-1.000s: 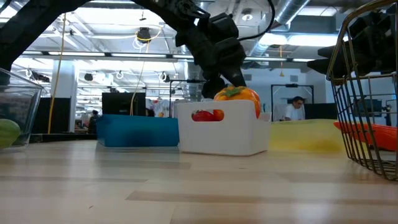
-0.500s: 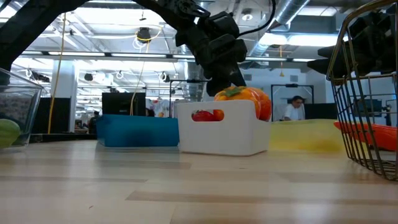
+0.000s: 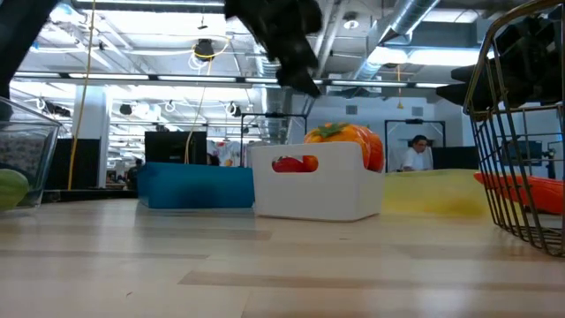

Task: Sort produce into baskets
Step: Return to Home Position

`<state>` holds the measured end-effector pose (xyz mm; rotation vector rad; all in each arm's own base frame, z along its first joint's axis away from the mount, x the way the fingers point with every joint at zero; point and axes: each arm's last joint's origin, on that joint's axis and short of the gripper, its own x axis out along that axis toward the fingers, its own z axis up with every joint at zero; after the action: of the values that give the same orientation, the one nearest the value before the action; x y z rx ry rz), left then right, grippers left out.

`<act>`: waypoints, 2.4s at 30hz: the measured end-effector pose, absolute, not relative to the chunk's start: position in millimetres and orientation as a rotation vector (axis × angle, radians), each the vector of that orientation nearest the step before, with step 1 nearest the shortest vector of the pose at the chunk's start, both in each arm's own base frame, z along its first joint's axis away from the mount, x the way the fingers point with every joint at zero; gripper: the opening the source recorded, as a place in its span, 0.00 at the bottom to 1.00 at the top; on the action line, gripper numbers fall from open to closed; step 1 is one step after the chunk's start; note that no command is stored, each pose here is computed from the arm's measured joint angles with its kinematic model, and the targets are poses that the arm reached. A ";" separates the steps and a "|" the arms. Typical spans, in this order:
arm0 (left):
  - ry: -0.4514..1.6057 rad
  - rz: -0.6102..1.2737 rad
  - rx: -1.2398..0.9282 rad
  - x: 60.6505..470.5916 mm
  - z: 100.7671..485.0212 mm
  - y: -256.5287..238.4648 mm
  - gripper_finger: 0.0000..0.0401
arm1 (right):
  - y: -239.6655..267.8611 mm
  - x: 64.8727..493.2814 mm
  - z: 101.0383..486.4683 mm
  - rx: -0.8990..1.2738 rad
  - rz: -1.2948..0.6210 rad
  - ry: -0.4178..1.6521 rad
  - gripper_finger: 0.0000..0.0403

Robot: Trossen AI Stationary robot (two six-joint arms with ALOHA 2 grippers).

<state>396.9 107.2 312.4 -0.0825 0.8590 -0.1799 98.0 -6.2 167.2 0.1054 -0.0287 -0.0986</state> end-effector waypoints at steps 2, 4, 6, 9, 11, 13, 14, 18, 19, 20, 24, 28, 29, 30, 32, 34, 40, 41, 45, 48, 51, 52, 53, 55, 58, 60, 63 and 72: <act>0.847 -0.161 -0.060 380.0 333.8 103.9 1.00 | -6.2 97.9 167.2 0.105 -0.099 -0.029 0.66; 0.838 -0.155 -0.055 361.5 353.2 99.4 0.99 | -6.2 98.0 167.2 0.105 -0.099 -0.029 0.66; 0.809 -0.140 -0.039 341.9 367.1 94.4 0.98 | -6.2 98.0 167.2 0.105 -0.099 -0.029 0.66; 0.756 -0.075 -0.034 308.7 375.1 85.8 0.96 | -6.2 98.0 167.2 0.105 -0.099 -0.029 0.66; 0.707 -0.013 -0.046 283.9 372.8 79.4 0.95 | -6.2 97.9 167.3 0.105 -0.099 -0.030 0.66; 0.623 0.046 -0.056 261.5 367.0 72.3 0.93 | -6.2 97.9 167.3 0.105 -0.098 -0.030 0.66; 0.573 0.068 -0.061 251.1 363.0 68.4 0.92 | -6.2 98.0 167.3 0.105 -0.099 -0.030 0.66; 0.398 0.146 -0.059 208.6 339.2 54.5 0.89 | -6.2 97.9 167.3 0.105 -0.099 -0.030 0.66; 0.369 0.171 -0.052 197.6 331.5 51.5 0.89 | -6.2 98.0 167.3 0.105 -0.099 -0.030 0.66; 0.336 0.193 -0.049 187.9 323.2 49.2 0.88 | -6.2 97.9 167.3 0.105 -0.099 -0.030 0.66; 0.188 0.167 -0.052 157.4 289.5 39.5 0.83 | -6.2 97.9 167.3 0.105 -0.099 -0.030 0.66; 0.025 0.164 -0.025 133.9 259.5 33.1 0.76 | -6.2 97.9 167.3 0.105 -0.099 -0.030 0.66; -0.004 0.164 -0.020 129.2 251.3 31.9 0.74 | -6.2 98.0 167.3 0.105 -0.099 -0.030 0.66; -0.031 0.162 -0.015 124.4 243.9 30.5 0.72 | -6.2 97.9 167.3 0.105 -0.099 -0.030 0.66; -0.083 0.170 -0.007 115.9 231.4 28.4 0.68 | -6.2 97.9 167.3 0.105 -0.099 -0.030 0.66; -0.133 0.197 -0.010 107.9 221.6 27.1 0.63 | -6.2 97.9 167.3 0.105 -0.099 -0.030 0.66; -0.210 0.222 -0.008 93.3 200.6 24.1 0.46 | -6.2 97.9 167.3 0.105 -0.099 -0.030 0.66; -0.216 0.227 -0.007 91.5 198.7 23.7 0.43 | -6.2 97.9 167.3 0.105 -0.099 -0.030 0.66; -0.173 0.257 -0.017 90.0 191.7 24.2 0.29 | -6.2 97.9 167.3 0.105 -0.099 -0.030 0.66; -0.136 0.274 -0.016 91.0 188.1 24.9 0.17 | -6.2 97.9 167.3 0.105 -0.099 -0.030 0.66; -0.099 0.272 -0.016 91.2 184.5 24.9 0.06 | -6.2 97.9 167.3 0.105 -0.099 -0.030 0.66; -0.093 0.270 -0.015 91.3 183.9 24.8 0.03 | -6.2 97.9 167.3 0.105 -0.099 -0.030 0.66; -0.090 0.269 -0.010 91.3 183.8 24.8 0.02 | -6.2 98.0 167.3 0.105 -0.099 -0.029 0.66; -0.073 0.264 0.002 91.4 182.3 24.7 0.01 | -6.2 97.9 167.3 0.105 -0.099 -0.030 0.66; -0.070 0.252 0.018 93.4 174.8 24.8 0.01 | -6.2 98.0 167.2 0.105 -0.099 -0.029 0.66; -0.061 0.250 0.023 93.9 172.3 24.9 0.00 | -6.2 98.0 167.2 0.105 -0.099 -0.029 0.66; -0.063 0.238 0.037 94.1 172.6 24.5 0.00 | -6.2 98.0 167.2 0.105 -0.099 -0.029 0.66; -0.033 0.241 -0.006 94.6 169.1 24.8 0.00 | -6.2 97.9 167.2 0.105 -0.099 -0.029 0.66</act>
<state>94.6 24.8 169.1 -0.0061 -0.0334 0.2407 97.9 -6.2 167.2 0.1054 -0.0294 -0.0989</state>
